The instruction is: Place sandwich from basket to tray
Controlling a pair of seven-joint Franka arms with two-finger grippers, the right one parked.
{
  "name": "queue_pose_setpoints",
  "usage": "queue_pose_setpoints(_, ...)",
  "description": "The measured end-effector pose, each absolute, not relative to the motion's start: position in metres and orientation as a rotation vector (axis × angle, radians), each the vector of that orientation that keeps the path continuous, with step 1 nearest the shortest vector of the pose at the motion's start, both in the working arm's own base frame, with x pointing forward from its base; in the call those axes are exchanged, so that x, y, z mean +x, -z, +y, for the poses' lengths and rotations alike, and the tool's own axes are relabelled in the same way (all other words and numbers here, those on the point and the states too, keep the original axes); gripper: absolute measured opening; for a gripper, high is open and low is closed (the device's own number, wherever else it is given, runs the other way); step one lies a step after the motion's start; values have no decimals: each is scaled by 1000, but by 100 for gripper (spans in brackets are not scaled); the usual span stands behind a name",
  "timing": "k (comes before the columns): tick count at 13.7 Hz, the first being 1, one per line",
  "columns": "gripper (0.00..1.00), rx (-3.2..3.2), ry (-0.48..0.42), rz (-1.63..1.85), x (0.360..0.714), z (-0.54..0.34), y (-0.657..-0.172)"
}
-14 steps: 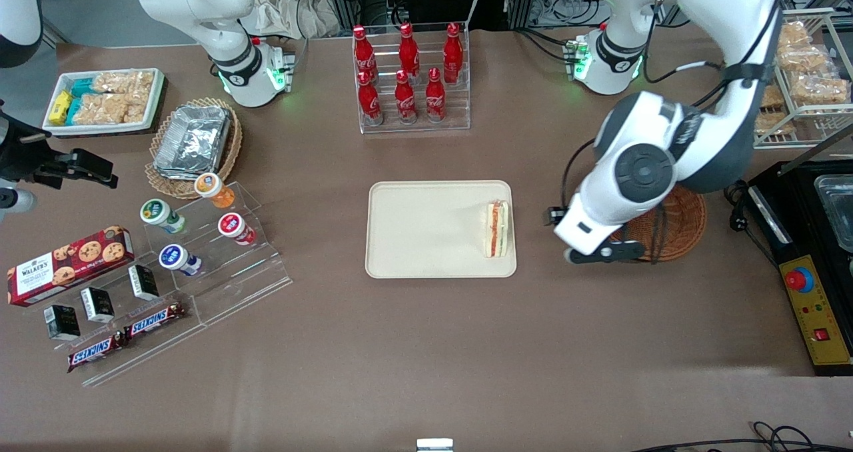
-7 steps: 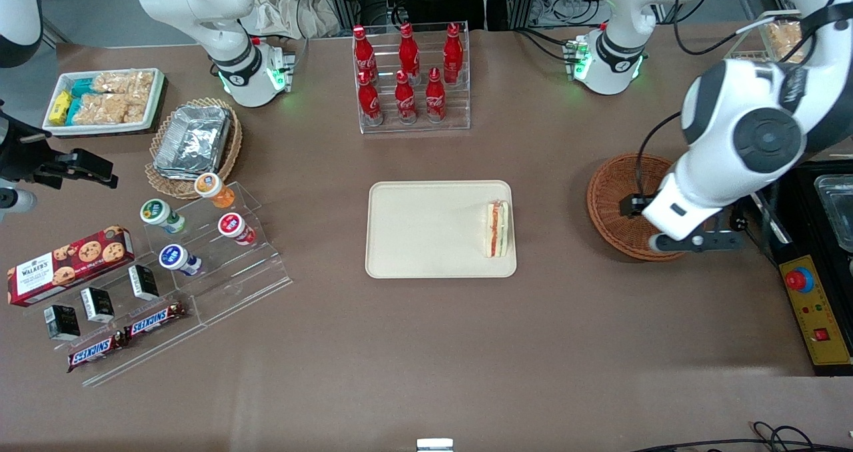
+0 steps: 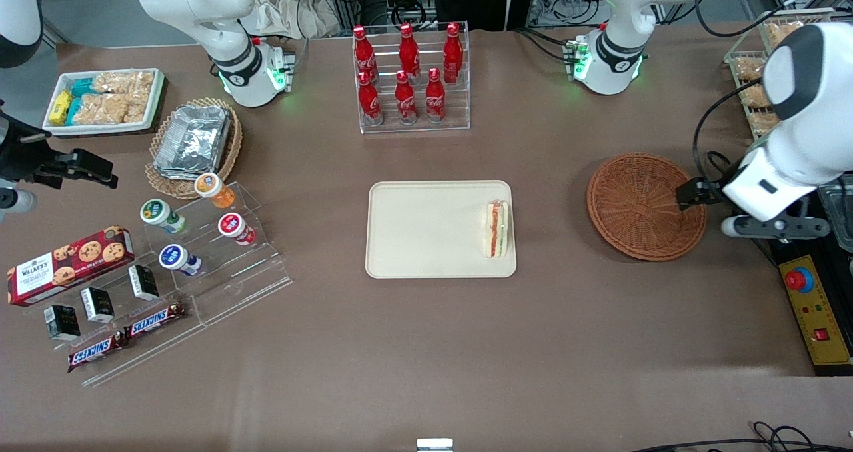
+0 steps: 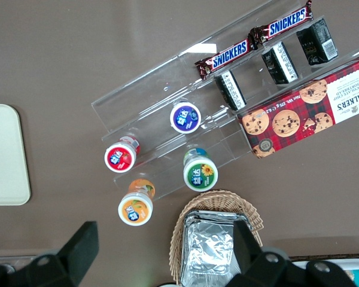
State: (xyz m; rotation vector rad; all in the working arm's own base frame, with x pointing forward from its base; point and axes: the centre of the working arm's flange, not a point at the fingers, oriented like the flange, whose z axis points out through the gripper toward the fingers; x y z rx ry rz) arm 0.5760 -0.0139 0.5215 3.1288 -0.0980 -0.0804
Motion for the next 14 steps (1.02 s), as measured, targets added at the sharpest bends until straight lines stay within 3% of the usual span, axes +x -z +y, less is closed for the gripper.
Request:
queue_pose_setpoints(5, 100, 3119, -1, -103, 572, 39, -553)
queue_pose_setpoints(9, 100, 3118, 7, -113, 570, 37, -577)
queue_pose_setpoints(14, 100, 3117, 25, -115, 574, 36, -571)
